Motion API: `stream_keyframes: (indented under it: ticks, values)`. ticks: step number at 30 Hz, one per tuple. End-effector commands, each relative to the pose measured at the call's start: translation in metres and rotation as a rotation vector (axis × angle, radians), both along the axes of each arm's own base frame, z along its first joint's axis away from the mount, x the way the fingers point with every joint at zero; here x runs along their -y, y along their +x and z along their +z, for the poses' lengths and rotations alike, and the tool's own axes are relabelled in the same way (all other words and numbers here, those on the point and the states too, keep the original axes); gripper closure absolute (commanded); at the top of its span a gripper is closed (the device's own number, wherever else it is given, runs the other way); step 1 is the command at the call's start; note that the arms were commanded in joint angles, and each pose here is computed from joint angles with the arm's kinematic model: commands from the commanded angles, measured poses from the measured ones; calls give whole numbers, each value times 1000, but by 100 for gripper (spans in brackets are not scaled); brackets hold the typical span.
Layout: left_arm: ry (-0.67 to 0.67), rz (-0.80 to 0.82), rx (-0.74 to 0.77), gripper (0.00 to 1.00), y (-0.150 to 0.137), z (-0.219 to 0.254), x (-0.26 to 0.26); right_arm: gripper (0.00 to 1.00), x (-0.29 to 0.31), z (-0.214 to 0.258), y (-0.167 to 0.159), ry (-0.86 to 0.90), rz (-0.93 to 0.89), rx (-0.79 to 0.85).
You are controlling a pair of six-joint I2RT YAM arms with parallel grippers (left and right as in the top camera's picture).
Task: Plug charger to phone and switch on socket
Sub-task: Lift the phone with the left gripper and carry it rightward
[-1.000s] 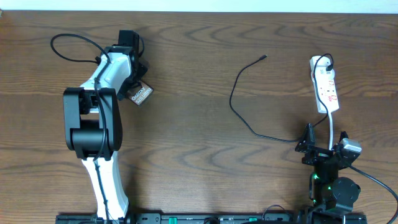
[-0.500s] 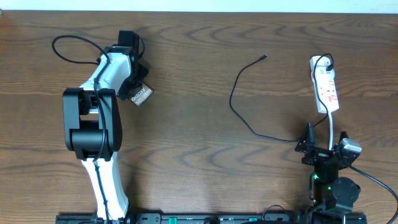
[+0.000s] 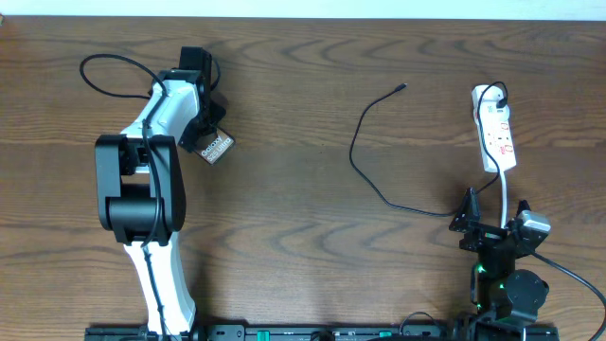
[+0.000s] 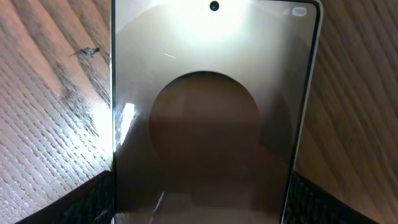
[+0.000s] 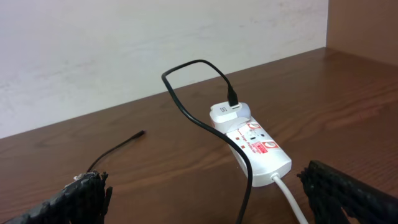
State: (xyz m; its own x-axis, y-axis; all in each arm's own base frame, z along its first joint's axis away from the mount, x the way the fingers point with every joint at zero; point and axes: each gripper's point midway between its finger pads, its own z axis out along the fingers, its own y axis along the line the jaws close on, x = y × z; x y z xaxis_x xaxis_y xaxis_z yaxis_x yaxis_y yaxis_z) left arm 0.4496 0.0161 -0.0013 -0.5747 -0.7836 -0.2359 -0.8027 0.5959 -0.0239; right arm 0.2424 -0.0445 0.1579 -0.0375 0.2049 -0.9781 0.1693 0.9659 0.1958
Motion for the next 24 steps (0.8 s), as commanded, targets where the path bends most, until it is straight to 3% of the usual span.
stream_keyframes:
  ticks: [1,19,24]
  values:
    - [-60,-47,-115,31,-27,-27,11,1,-2,0,0,-14,10,0]
    - [-193,-69,-192,43,-50,-13,39,1,-2,0,0,-14,10,0]
    - [-212,-185,-207,42,-53,-13,57,1,-2,0,0,-14,10,0]
